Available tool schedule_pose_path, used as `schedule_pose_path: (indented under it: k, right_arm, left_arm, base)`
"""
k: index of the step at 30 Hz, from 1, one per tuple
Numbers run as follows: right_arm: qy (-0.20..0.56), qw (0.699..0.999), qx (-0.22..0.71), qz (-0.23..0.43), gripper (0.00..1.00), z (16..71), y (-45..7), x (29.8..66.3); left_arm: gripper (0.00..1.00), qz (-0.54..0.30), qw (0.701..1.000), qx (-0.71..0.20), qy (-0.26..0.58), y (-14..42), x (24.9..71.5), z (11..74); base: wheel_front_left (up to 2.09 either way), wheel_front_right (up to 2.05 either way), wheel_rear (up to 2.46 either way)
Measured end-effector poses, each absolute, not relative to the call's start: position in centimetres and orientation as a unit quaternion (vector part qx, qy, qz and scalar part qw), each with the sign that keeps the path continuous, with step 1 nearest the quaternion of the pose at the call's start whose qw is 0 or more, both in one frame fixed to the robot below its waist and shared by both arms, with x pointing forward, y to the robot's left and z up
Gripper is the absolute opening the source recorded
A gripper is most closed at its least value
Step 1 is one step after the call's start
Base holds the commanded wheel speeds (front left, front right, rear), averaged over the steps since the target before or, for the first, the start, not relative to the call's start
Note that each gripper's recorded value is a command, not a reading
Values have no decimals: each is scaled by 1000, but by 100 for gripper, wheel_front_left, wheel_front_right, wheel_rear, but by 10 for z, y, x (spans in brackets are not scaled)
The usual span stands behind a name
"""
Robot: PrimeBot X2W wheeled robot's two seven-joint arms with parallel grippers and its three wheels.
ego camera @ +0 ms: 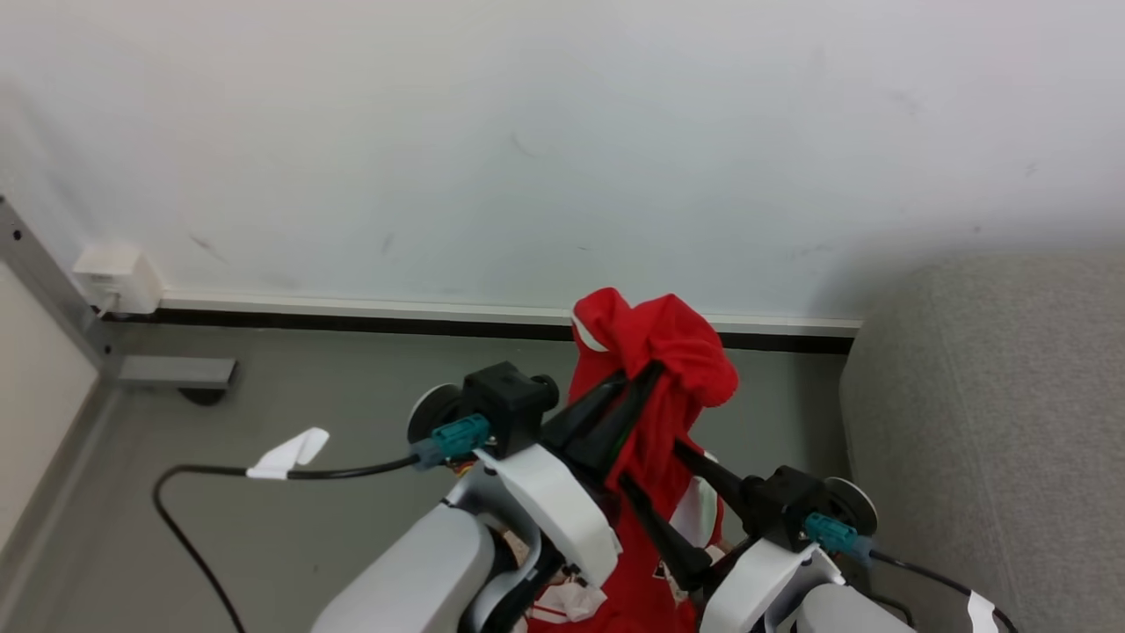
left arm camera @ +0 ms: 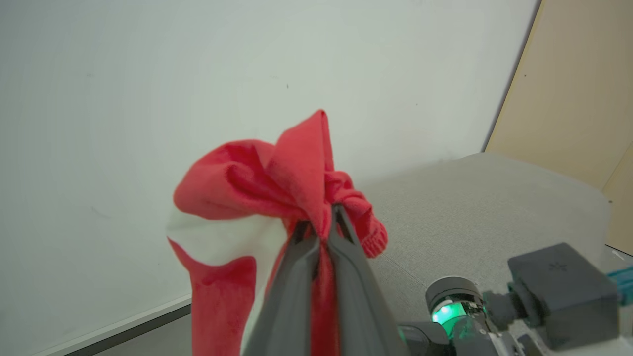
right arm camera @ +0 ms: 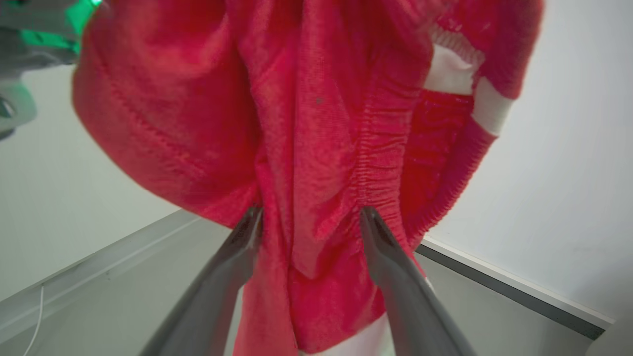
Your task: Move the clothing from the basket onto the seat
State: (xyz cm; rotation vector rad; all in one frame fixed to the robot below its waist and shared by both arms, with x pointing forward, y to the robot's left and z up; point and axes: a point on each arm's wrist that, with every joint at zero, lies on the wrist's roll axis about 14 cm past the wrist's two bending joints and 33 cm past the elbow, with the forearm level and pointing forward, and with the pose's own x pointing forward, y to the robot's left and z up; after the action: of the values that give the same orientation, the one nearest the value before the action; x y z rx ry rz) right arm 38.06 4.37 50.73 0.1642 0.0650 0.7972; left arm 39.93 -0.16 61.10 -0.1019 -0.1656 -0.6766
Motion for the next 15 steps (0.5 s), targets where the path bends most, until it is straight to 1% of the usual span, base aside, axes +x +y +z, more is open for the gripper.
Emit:
schedule_pose_path:
  k: [5, 10, 15]
  right_arm:
    - [54, 919, 59, 387, 100, 494, 48, 389]
    - [71, 913, 41, 399, 100, 485, 59, 390]
    - [70, 913, 31, 400, 100, 490, 64, 399]
  left_arm:
    - [0, -338, 936, -52, -81, -5, 392, 612]
    - [0, -346, 933, -62, -79, -8, 383, 615]
    - [0, -349, 931, -70, -77, -8, 377, 617]
  base:
    - [0, 0, 0]
    - [0, 0, 0]
    - [0, 0, 0]
